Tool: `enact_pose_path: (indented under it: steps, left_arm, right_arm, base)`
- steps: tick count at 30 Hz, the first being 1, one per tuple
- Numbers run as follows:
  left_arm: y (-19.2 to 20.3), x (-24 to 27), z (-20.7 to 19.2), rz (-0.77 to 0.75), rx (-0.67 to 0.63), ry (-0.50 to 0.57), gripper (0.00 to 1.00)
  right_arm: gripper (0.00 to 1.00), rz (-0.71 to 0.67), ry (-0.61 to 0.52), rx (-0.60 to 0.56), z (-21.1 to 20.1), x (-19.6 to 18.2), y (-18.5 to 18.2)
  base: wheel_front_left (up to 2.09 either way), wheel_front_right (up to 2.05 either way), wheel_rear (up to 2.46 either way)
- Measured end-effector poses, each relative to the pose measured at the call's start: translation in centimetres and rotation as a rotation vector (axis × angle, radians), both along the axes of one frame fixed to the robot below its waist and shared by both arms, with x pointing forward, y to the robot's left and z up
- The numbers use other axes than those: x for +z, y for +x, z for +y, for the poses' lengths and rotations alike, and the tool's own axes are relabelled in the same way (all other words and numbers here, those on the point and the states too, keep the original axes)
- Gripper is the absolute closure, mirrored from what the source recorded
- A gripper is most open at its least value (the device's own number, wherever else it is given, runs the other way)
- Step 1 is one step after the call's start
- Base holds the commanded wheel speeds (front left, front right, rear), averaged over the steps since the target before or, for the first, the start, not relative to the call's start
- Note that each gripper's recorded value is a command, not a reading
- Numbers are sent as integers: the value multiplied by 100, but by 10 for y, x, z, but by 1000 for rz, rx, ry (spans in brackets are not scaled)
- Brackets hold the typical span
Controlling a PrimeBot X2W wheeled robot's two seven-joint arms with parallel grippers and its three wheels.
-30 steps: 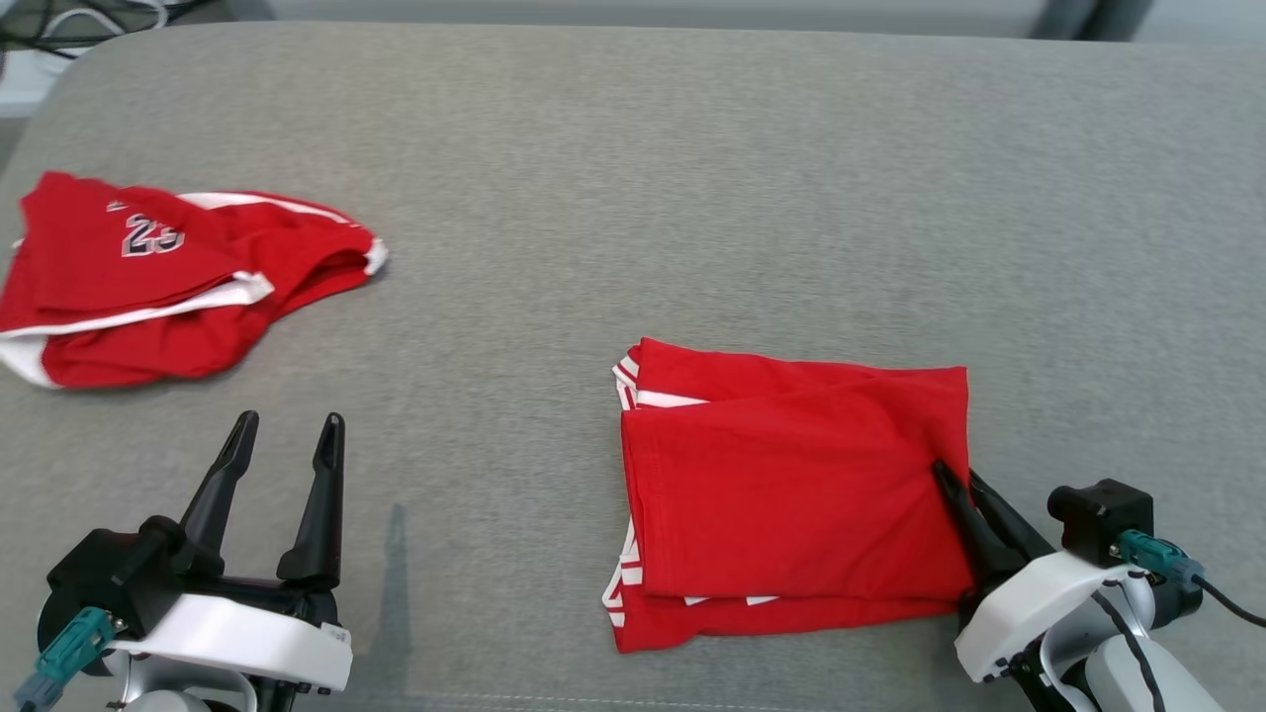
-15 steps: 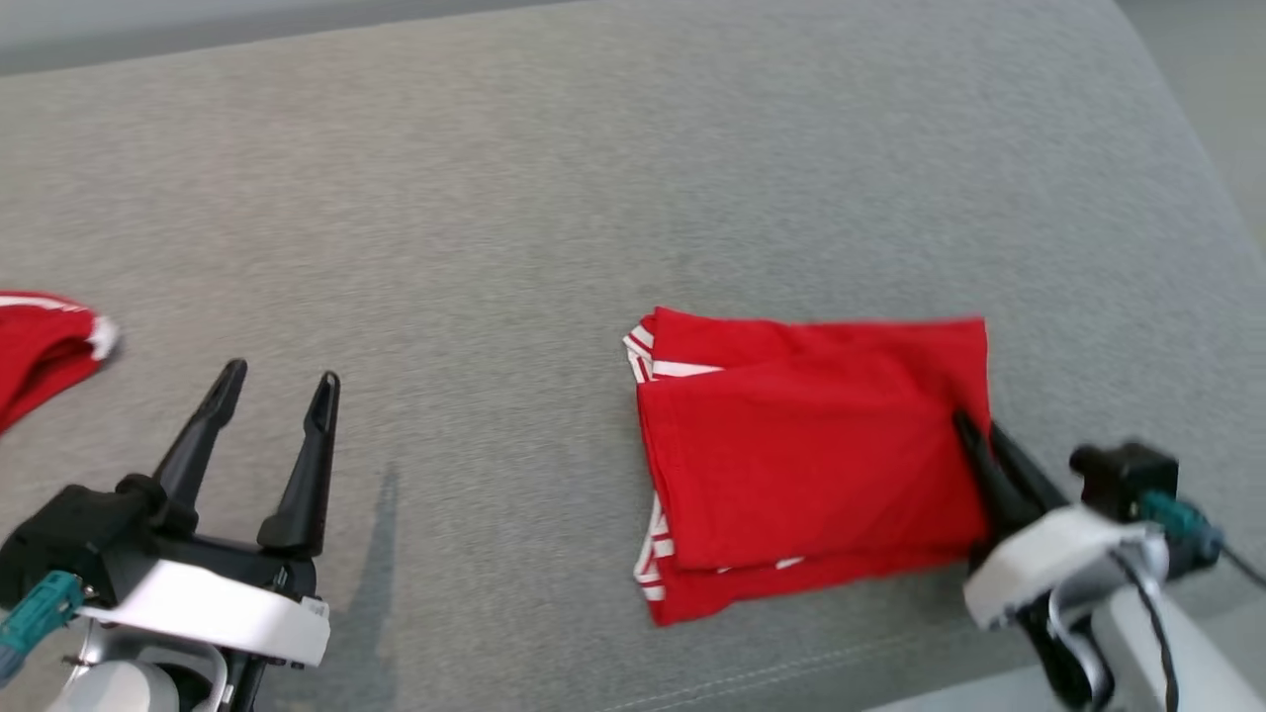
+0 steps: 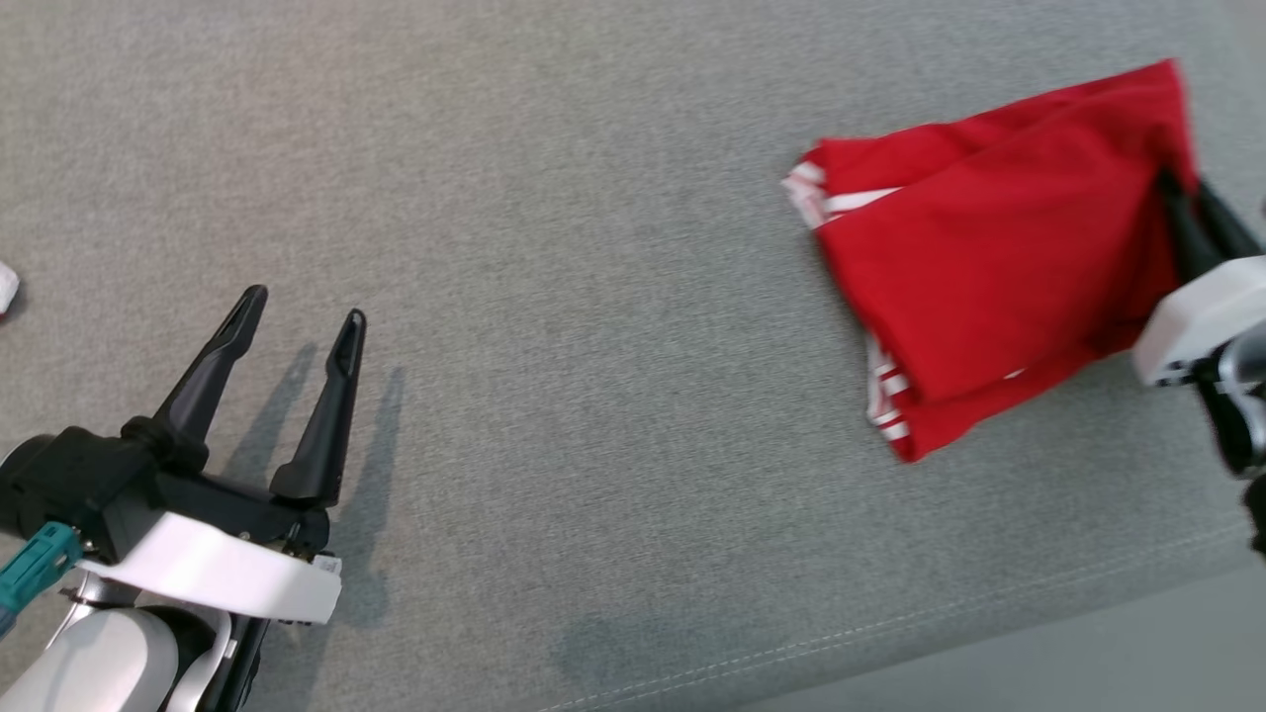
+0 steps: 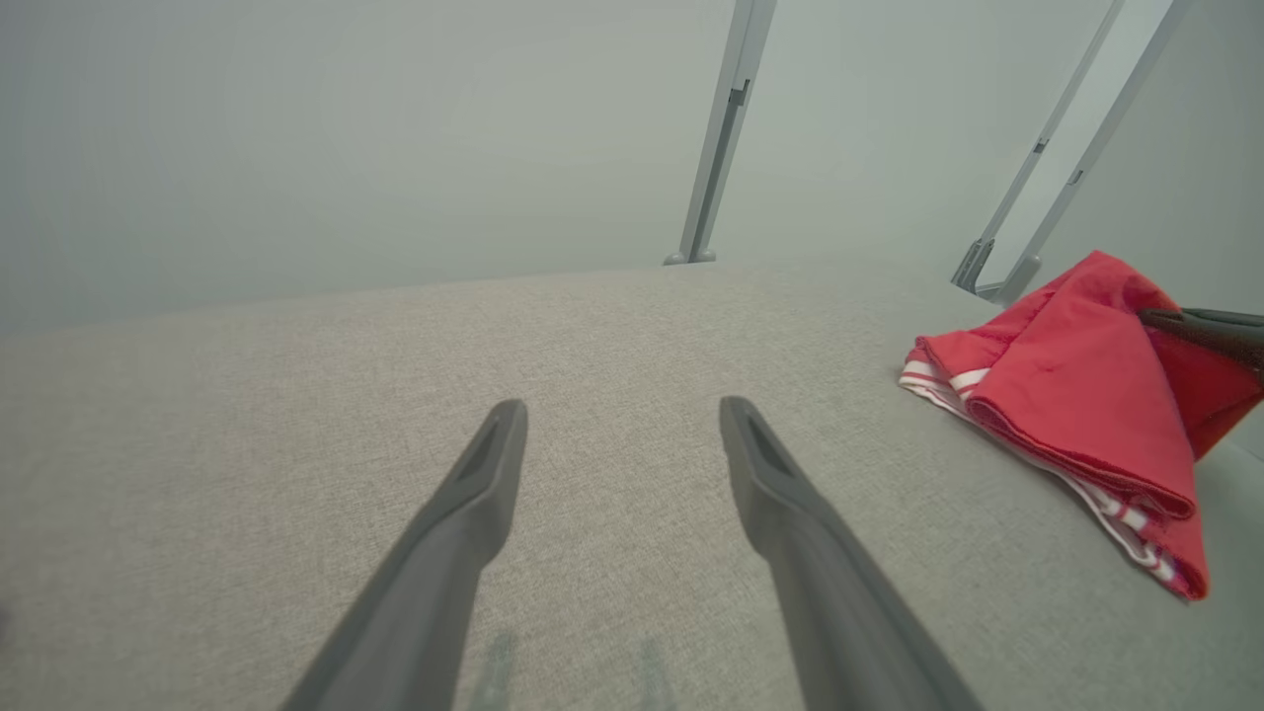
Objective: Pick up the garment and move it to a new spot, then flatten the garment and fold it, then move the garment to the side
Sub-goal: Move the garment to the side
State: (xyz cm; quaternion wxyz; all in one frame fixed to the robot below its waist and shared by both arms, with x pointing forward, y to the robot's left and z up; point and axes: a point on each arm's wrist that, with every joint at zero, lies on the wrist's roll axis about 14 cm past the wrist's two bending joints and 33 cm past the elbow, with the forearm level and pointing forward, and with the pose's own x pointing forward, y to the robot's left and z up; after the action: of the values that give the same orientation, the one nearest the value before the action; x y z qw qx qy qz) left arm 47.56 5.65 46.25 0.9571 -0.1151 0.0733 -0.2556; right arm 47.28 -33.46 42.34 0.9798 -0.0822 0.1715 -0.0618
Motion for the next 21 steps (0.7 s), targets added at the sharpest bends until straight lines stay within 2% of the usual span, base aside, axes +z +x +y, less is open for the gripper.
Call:
enact_pose_path:
  steps: [2,3,4,5,7,12,15,16,17,21]
  left_arm:
    - [1,-3,2,4,0,-2,0]
    - [2,-4,2,6,1,-4,0]
    - [3,-7,3,11,7,-3,0]
    - [4,-9,4,14,10,-4,0]
    - [4,-14,5,25,12,-3,0]
    - [5,-17,9,29,19,8,0]
    - [3,-9,12,10,29,12,0]
    - [3,-3,15,-9,41,17,0]
    - [3,-3,15,-9,41,17,0]
    - [2,16,28,-60,89,28,0]
  right_arm:
    - [100,27,-24,-33,-17,-5,1]
    - [93,42,-40,-45,-24,-8,2]
    - [64,52,-52,-48,-28,-10,4]
    - [53,59,-61,-48,-29,-12,7]
    - [0,54,-50,-74,-34,-13,12]
    - [0,31,-50,-115,-44,-10,16]
    - [0,-48,-43,-133,-47,10,20]
    - [0,-111,-34,-129,-43,27,24]
    - [0,-111,-34,-129,-43,27,24]
    - [0,-266,2,-89,-16,63,27]
  base:
    - [0,0,0]
    - [0,0,0]
    - [0,0,0]
    - [0,0,0]
    - [0,0,0]
    - [0,0,0]
    - [0,0,0]
    - [0,0,0]
    - [0,0,0]
    - [0,0,0]
